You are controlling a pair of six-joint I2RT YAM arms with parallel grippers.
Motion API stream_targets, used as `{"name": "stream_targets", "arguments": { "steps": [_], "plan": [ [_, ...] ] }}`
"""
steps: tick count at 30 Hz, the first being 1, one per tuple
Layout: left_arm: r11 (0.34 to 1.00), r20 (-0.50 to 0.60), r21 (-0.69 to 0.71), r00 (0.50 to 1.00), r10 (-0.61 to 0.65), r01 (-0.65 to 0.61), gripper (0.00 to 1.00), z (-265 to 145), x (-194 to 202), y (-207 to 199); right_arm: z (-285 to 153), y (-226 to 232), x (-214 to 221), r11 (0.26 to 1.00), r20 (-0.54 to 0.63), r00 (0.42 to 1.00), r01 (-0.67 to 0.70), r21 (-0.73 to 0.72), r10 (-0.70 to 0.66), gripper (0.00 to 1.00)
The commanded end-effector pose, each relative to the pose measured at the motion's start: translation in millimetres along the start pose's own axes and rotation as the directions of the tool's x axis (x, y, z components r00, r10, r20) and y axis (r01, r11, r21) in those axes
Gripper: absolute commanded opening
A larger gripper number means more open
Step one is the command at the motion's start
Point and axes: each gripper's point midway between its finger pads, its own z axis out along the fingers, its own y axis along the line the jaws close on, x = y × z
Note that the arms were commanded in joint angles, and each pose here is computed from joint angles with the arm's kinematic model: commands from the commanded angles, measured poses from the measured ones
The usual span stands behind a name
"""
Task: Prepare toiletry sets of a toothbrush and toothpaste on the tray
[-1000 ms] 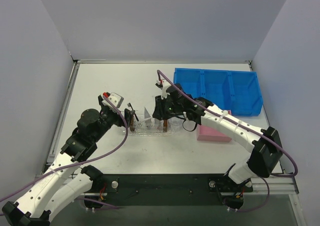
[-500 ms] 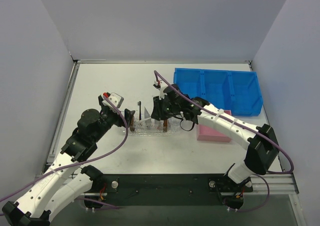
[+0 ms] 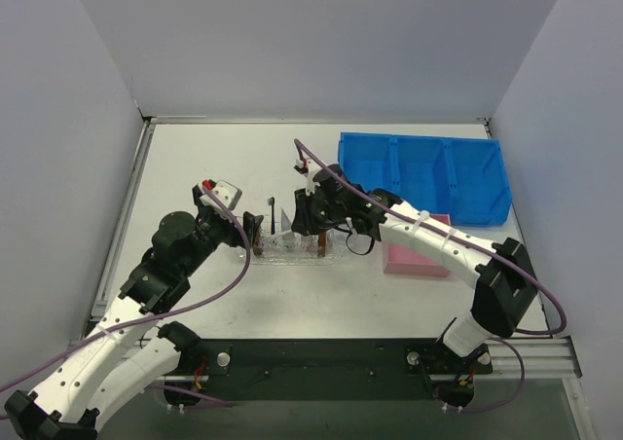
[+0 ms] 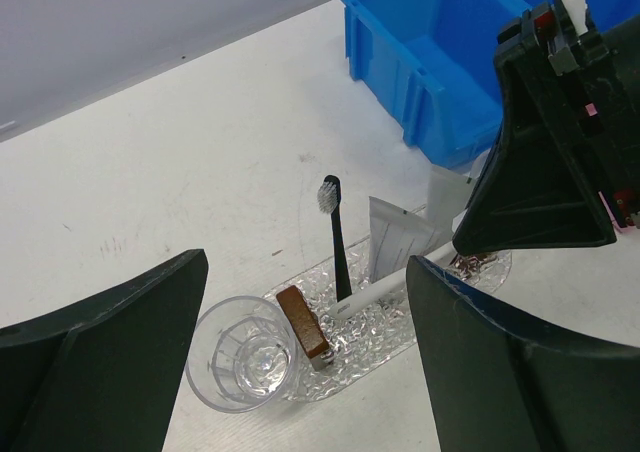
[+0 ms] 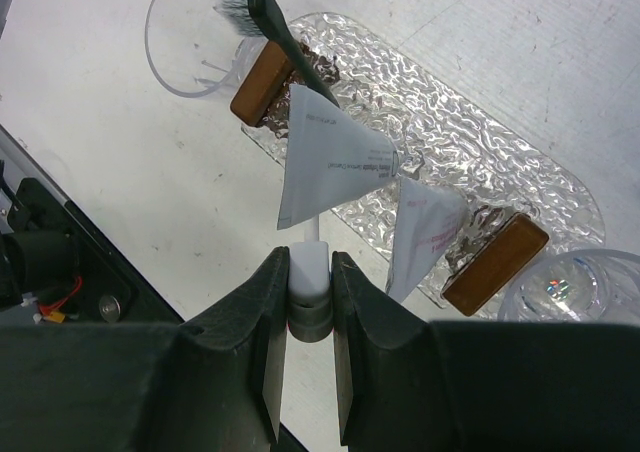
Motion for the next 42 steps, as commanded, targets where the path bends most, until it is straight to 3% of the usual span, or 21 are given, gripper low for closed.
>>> {"name": "stream_targets", "arguments": {
  "steps": [1, 21, 34, 42],
  "plan": [
    [1.000, 0.037, 0.009, 0.999, 0.004, -0.004, 0.91, 0.4, -10.5, -0.5, 0.5, 9.5, -19.8, 1.000, 0.053, 0.999, 0.010, -0.008, -0.010, 0.00],
    [1.000, 0.040, 0.011, 0.999, 0.005, -0.005, 0.91, -0.3, -11.3, -0.9, 13.9, 10.9, -16.1, 1.000, 0.024, 1.000, 0.019, 0.003, -0.019, 0.05],
    [1.000, 0.042, 0.014, 0.999, 0.005, -0.005, 0.91, -0.3, -11.0, -1.5, 12.2, 8.0, -14.9, 0.999, 0.023, 0.999, 0.033, 0.034, -0.033, 0.27],
    [1.000, 0.048, 0.014, 0.999, 0.006, -0.007, 0.91, -1.0, -12.9, -1.3, 11.6, 9.9, -14.0, 0.999, 0.023, 0.999, 0.041, 0.032, -0.042, 0.34]
  ]
}}
